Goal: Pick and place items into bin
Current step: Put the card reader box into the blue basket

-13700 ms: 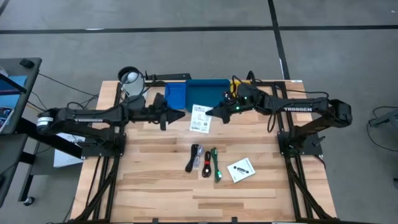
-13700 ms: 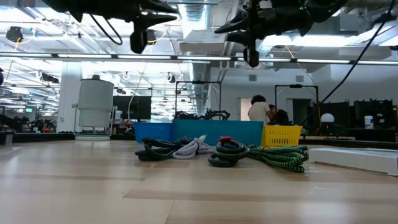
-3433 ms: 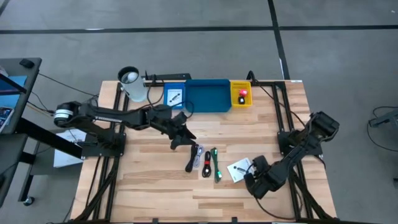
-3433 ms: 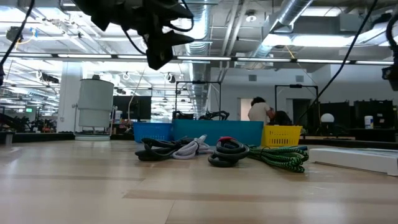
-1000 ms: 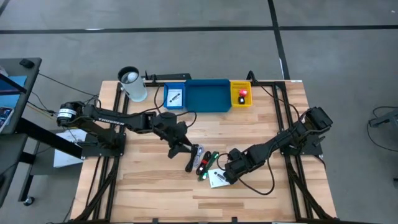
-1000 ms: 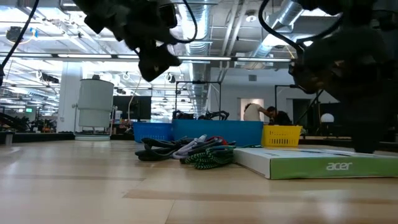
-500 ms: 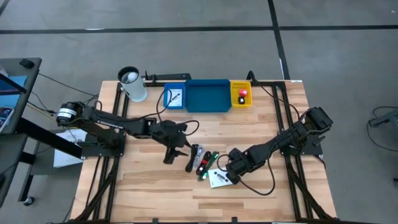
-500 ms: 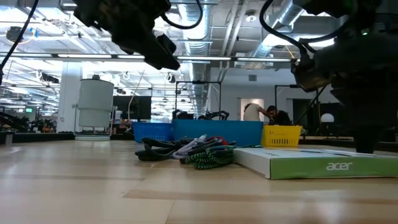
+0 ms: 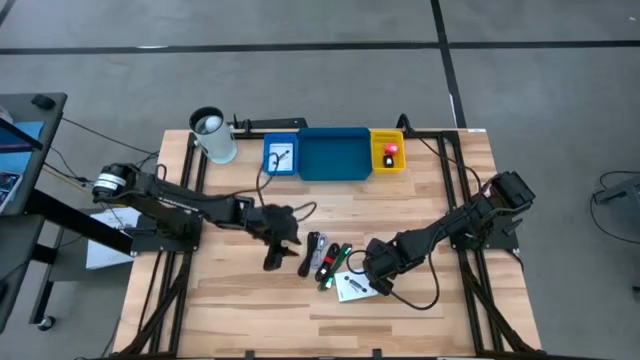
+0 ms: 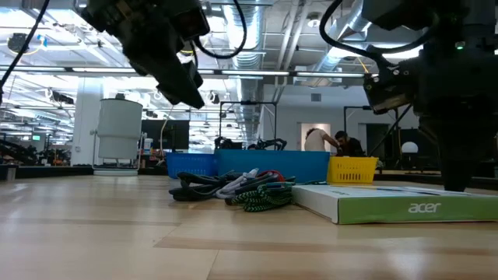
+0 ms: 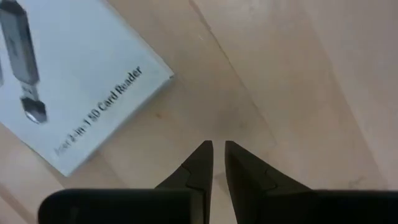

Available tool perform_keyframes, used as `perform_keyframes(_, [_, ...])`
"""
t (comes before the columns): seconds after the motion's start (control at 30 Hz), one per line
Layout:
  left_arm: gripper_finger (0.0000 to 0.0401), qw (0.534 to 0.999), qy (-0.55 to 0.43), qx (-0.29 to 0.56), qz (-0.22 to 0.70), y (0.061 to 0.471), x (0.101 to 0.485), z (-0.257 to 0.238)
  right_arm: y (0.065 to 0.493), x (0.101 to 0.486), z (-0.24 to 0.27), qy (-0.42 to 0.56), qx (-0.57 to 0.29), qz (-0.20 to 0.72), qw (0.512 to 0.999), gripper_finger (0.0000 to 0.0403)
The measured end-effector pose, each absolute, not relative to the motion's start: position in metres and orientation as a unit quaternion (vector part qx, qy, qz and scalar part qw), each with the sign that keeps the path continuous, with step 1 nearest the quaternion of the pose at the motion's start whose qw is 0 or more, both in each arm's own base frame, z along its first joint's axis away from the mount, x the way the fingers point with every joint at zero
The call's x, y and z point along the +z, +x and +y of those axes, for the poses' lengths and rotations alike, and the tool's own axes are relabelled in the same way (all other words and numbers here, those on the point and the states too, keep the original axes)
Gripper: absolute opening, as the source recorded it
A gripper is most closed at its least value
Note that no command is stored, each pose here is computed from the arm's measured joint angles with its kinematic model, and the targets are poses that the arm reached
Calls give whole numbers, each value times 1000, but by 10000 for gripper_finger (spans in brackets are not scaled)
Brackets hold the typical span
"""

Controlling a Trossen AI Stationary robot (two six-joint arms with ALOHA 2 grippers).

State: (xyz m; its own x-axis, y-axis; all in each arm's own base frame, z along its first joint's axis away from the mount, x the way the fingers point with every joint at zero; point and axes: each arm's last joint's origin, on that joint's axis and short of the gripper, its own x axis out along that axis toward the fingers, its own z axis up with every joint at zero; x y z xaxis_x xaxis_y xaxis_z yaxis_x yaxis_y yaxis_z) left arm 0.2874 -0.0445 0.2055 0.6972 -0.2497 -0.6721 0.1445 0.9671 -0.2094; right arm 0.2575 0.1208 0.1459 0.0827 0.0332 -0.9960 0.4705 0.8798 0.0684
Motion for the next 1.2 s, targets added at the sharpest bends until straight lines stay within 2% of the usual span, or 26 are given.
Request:
perform_keyframes(0.27, [100,911,-129,-86,382,295,189,-78,244,133,122,123,-97,676,720,38])
perform_keyframes(0.53, [8,932,-174,-55,313,297,196,-106,236,125,130,100,-83,665,735,38])
perform_keyframes(0.83, [0,940,-195,-31,279,295,201,-119,232,128,138,197,-199,603,747,38])
perform_keyframes(0.97, [0,933,-214,-29,287,294,200,-119,232,130,142,220,-207,587,751,38])
perform_keyframes(1.13, [0,900,-288,52,324,293,189,-108,233,130,142,248,-228,578,743,38])
perform_keyframes(1.2, [0,896,-301,48,322,296,186,-108,235,130,140,262,-234,577,738,38])
